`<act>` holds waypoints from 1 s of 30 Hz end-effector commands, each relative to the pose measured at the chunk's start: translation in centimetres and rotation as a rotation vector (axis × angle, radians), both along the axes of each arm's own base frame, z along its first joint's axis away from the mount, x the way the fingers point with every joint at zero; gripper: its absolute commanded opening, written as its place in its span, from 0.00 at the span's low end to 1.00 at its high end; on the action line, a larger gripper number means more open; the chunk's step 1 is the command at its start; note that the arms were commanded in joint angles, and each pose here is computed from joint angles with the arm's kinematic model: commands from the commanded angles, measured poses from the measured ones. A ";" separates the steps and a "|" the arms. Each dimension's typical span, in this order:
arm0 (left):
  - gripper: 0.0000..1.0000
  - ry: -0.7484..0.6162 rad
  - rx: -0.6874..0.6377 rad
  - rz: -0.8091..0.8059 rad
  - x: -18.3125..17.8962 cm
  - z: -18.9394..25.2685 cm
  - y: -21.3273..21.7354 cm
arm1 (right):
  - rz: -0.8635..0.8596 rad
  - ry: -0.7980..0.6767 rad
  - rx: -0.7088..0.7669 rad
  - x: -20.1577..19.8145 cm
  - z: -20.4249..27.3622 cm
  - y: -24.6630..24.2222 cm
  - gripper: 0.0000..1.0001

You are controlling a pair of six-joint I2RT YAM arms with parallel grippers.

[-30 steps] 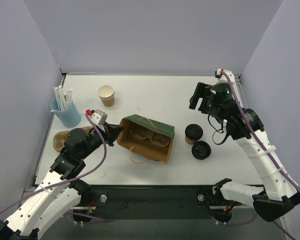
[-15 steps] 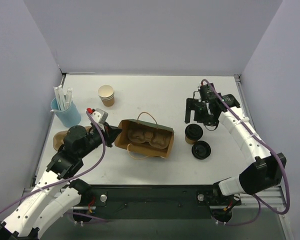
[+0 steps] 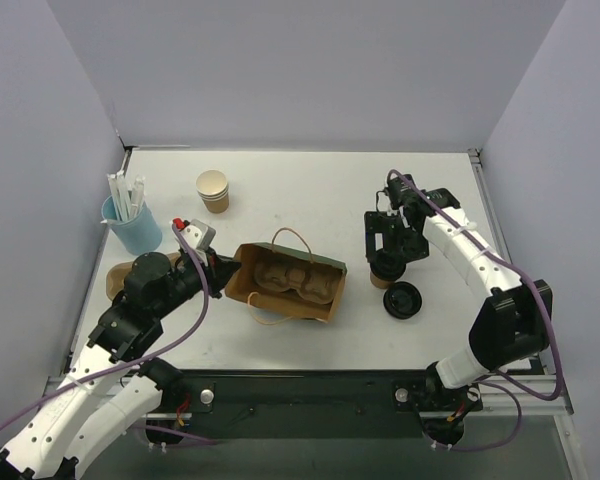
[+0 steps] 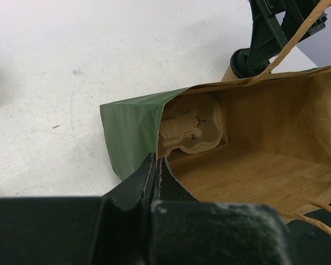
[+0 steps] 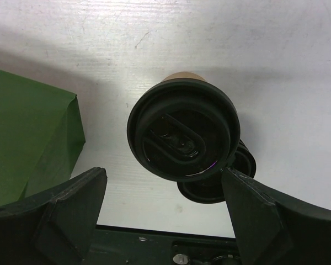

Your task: Pack the takeout coffee

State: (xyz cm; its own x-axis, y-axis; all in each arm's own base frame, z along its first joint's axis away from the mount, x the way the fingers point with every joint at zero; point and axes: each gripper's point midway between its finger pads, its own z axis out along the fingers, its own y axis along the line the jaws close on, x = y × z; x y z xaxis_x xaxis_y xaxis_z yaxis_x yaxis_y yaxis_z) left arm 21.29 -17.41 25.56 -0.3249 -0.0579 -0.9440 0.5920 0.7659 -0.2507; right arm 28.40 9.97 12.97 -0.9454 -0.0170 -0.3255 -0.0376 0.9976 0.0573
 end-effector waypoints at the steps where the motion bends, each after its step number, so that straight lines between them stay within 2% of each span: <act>1: 0.00 -0.052 -0.021 -0.012 0.0 2.5 -0.2 | 0.011 0.050 -0.064 -0.9 -0.9 -1.3 0.88; 10: 0.00 -0.057 -0.025 -0.015 0.3 2.7 -0.4 | 0.035 0.062 -0.092 -0.6 -1.4 -1.9 0.88; 30: 0.00 -0.047 -0.028 0.004 0.5 2.7 -0.3 | 0.031 0.070 -0.100 0.5 -3.3 -2.0 0.77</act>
